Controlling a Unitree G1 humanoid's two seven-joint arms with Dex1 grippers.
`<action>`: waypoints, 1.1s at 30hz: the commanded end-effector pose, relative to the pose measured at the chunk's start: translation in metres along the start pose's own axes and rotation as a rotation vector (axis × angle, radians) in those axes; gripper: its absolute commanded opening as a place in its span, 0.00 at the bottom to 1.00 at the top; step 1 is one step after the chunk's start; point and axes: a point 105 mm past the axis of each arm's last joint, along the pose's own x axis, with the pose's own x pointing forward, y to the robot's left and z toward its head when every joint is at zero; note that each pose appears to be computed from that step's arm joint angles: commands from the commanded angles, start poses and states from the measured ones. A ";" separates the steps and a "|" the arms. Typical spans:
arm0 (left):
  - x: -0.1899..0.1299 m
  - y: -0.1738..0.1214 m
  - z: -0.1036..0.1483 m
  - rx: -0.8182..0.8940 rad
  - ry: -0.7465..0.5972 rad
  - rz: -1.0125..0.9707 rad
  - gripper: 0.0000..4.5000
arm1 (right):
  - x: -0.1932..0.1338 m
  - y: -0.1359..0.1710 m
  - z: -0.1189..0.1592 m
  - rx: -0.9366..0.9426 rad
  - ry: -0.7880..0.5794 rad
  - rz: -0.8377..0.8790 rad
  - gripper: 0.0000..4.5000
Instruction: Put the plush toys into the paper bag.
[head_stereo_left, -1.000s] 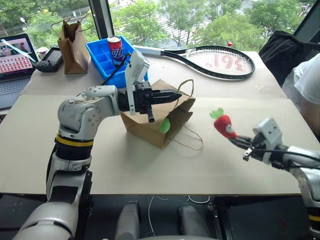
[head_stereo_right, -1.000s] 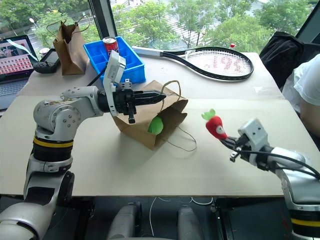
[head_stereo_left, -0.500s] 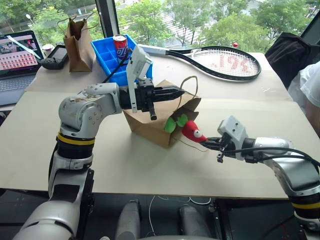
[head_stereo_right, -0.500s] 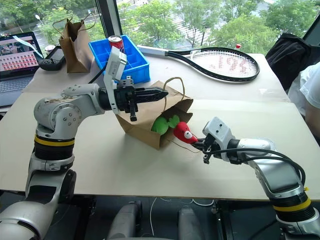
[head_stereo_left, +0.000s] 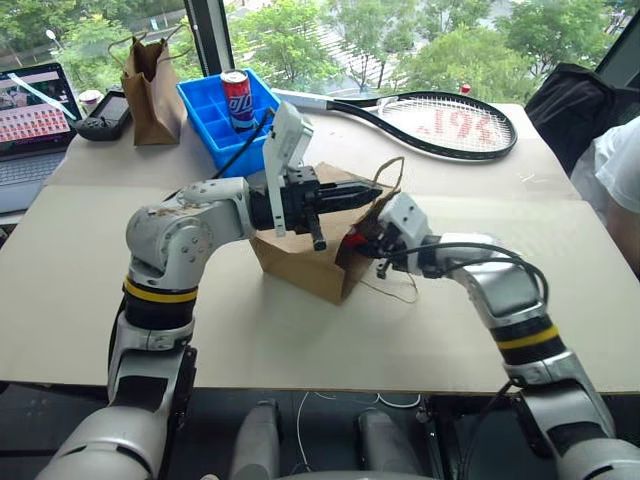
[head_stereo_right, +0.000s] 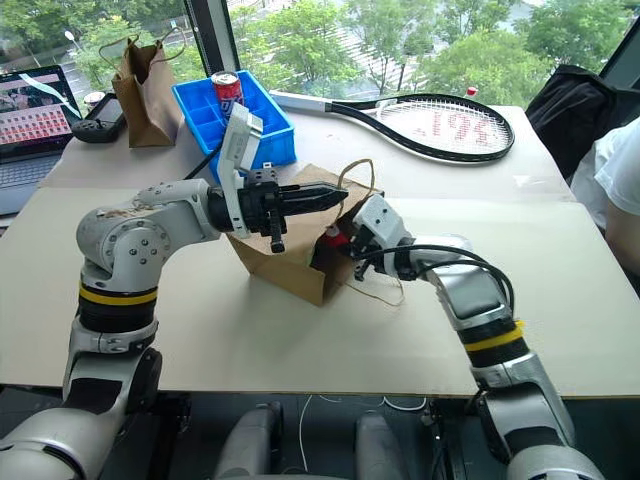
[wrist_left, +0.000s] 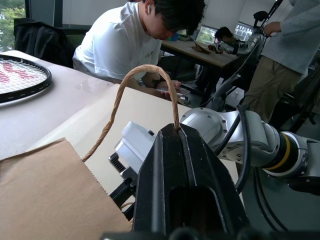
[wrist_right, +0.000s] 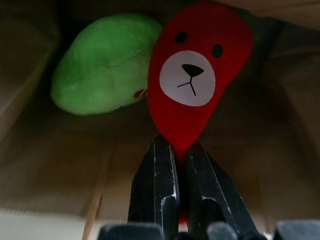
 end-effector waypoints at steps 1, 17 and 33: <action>0.001 -0.011 0.009 0.025 -0.033 -0.031 0.00 | 0.012 -0.008 0.013 0.073 -0.105 -0.056 0.00; -0.004 -0.002 0.008 0.034 -0.027 -0.003 0.00 | -0.068 -0.012 0.004 0.280 -0.212 -0.134 0.79; -0.004 0.005 0.009 0.050 -0.036 -0.004 0.00 | -0.121 0.039 -0.065 1.082 -0.208 -0.182 0.79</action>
